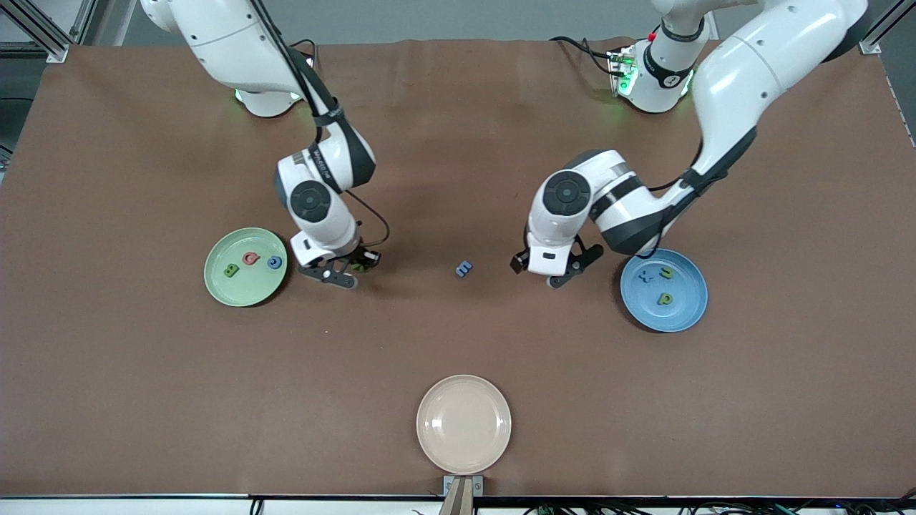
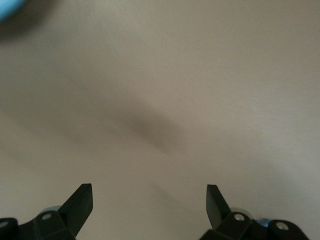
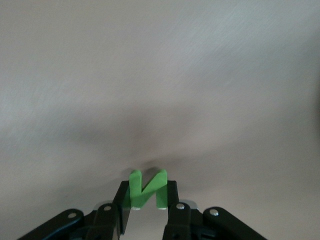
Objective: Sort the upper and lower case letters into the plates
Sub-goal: 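Drop the d on the blue plate while the right gripper grasps the N, then drop the N on the green plate while the left gripper grasps the e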
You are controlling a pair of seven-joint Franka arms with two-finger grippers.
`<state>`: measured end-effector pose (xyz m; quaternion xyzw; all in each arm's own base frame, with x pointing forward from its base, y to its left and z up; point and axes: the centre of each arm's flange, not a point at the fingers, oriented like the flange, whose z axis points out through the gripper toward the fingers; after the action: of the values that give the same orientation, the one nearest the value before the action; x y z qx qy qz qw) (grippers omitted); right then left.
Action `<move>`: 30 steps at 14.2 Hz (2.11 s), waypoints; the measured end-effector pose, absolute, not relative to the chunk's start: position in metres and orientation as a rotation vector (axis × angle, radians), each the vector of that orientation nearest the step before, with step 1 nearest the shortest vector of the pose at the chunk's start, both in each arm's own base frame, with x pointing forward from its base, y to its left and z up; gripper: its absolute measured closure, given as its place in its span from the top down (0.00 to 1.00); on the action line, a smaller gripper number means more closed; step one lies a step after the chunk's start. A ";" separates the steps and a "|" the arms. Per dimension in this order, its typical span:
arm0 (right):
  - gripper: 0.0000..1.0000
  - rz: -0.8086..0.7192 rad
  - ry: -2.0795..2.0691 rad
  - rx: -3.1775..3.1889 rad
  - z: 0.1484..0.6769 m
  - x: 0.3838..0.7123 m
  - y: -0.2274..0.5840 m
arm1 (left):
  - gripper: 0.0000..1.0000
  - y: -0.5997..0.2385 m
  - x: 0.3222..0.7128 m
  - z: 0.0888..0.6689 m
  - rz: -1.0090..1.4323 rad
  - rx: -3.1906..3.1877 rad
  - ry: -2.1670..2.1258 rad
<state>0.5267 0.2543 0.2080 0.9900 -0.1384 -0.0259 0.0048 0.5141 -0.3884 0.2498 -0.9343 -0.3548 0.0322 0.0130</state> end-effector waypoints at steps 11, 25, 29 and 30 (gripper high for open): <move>0.33 -0.060 -0.154 3.147 0.228 0.581 0.004 | 1.00 -0.488 0.500 0.197 0.104 -2.862 -1.340; 0.97 -0.131 -0.125 3.145 0.218 0.584 0.011 | 0.90 -0.516 0.511 0.167 0.091 -2.887 -1.359; 1.00 -0.199 -0.068 3.109 0.300 0.627 0.007 | 0.69 -0.517 0.513 0.170 0.090 -2.891 -1.366; 1.00 -0.210 -0.052 3.105 0.323 0.635 0.002 | 0.67 -0.517 0.513 0.170 0.090 -2.892 -1.366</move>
<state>0.6352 0.0024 0.3226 0.9975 -0.0166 -0.0673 0.0147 0.5128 -0.5172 0.1704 -0.9035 -0.4268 0.0281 -0.0293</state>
